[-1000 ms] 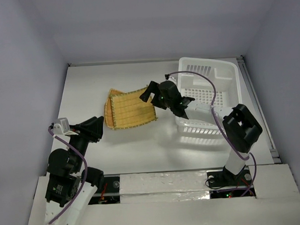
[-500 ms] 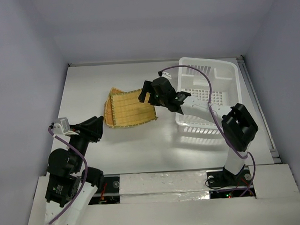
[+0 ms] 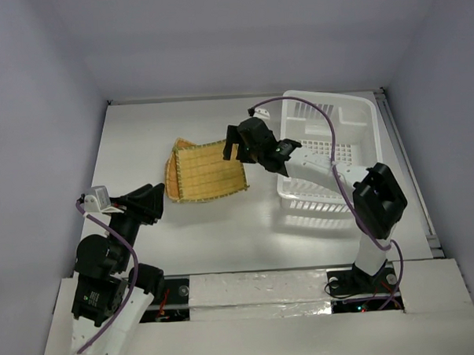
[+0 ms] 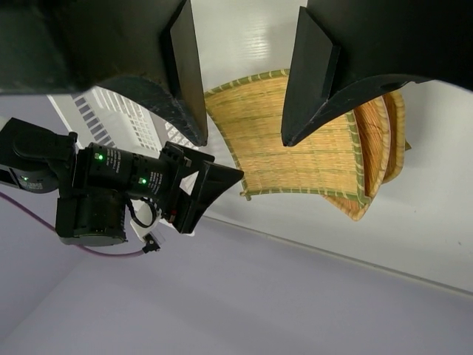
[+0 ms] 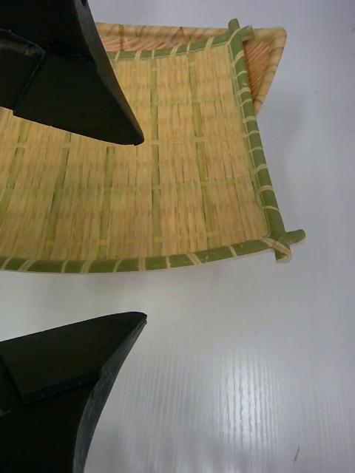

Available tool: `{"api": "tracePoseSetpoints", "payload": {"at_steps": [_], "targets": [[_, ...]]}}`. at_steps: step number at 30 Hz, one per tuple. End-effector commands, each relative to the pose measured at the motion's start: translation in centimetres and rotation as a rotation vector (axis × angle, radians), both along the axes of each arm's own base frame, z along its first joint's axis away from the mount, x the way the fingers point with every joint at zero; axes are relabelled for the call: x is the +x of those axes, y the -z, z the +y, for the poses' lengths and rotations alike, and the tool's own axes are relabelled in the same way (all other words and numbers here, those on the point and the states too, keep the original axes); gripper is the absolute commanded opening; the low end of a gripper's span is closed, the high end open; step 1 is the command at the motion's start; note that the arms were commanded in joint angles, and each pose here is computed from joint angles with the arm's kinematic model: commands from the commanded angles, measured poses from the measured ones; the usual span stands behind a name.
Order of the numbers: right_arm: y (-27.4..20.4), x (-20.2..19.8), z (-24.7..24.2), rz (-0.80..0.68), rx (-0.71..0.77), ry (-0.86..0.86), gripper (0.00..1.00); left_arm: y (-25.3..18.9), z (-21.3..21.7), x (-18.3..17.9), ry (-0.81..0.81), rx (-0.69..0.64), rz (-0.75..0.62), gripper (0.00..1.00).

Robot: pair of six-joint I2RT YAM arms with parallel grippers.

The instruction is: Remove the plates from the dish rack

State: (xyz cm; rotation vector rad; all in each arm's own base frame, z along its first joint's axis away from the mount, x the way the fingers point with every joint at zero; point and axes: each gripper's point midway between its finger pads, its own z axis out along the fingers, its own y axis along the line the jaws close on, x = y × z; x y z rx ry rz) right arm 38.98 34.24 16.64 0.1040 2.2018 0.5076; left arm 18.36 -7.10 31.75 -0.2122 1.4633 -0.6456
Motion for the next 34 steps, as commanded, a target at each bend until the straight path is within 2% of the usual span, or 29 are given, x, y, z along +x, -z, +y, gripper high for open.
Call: {"api": "tracePoseSetpoints", "payload": {"at_steps": [1, 3, 5, 6, 7, 8, 9, 10, 12, 15, 16, 17, 19, 20, 21, 24, 28, 34], "targets": [[-4.7, 0.2, -0.2, -0.091, 0.015, 0.01, 1.0, -1.6, -0.1, 0.0, 0.004, -0.02, -0.051, 0.42], [-5.8, 0.0, -0.9, -0.112, 0.02, 0.023, 0.98, -1.5, -0.1, 0.1, 0.004, -0.019, -0.049, 0.43], [-8.6, -0.7, -2.1, -0.171, 0.053, 0.037, 0.89, -1.4, -0.1, 0.1, 0.004, -0.017, -0.044, 0.45], [-9.9, -1.1, -2.7, -0.198, 0.07, 0.043, 0.62, -1.4, -0.1, 0.1, 0.004, -0.016, -0.041, 0.47], [-9.4, -1.1, -2.7, -0.201, 0.058, 0.037, 0.41, -1.4, -0.1, 0.1, 0.004, -0.013, -0.039, 0.49], [-14.0, -2.6, -4.7, -0.287, 0.127, 0.056, 0.21, -1.3, -0.1, 0.3, 0.004, -0.009, -0.034, 0.51], [-15.4, -3.2, -5.5, -0.319, 0.145, 0.058, 0.0, -1.3, -0.2, 0.3, 0.008, -0.006, -0.032, 0.53], [-16.8, -3.9, -6.4, -0.357, 0.144, 0.051, 0.0, -1.4, -0.3, 0.3, 0.012, -0.005, -0.035, 0.57], [-20.2, -6.1, -9.3, -0.441, 0.18, 0.067, 0.0, -1.5, -0.6, 0.2, 0.031, 0.002, -0.043, 0.62], [-21.0, -8.4, -13.1, -0.5, 0.151, 0.107, 0.0, -1.5, -0.7, 0.3, 0.032, 0.009, -0.042, 0.69], [-23.2, -10.2, -15.3, -0.556, 0.191, 0.127, 0.01, -1.7, -0.6, 0.2, 0.028, 0.01, -0.046, 0.72], [-23.2, -11.0, -16.6, -0.566, 0.188, 0.146, 0.05, -1.7, -0.5, 0.3, 0.025, 0.014, -0.043, 0.74], [-23.9, -13.4, -20.2, -0.618, 0.215, 0.204, 0.23, -1.8, -0.5, 0.5, 0.022, 0.02, -0.042, 0.77], [-24.0, -14.2, -21.0, -0.633, 0.231, 0.207, 0.35, -1.9, -0.5, 0.6, 0.019, 0.022, -0.041, 0.78], [-23.9, -14.8, -22.3, -0.646, 0.241, 0.241, 0.63, -1.9, -0.5, 0.7, 0.018, 0.023, -0.041, 0.79], [-23.3, -16.8, -25.6, -0.665, 0.282, 0.32, 0.92, -2.6, -0.4, 0.9, 0.007, 0.04, -0.044, 0.81], [-21.6, -18.0, -27.3, -0.662, 0.312, 0.355, 0.94, -4.2, 0.2, 0.9, -0.022, 0.058, -0.056, 0.82], [-19.1, -17.8, -26.6, -0.644, 0.303, 0.336, 0.94, -2.7, 0.3, 1.9, -0.042, 0.065, -0.007, 0.88]]}}
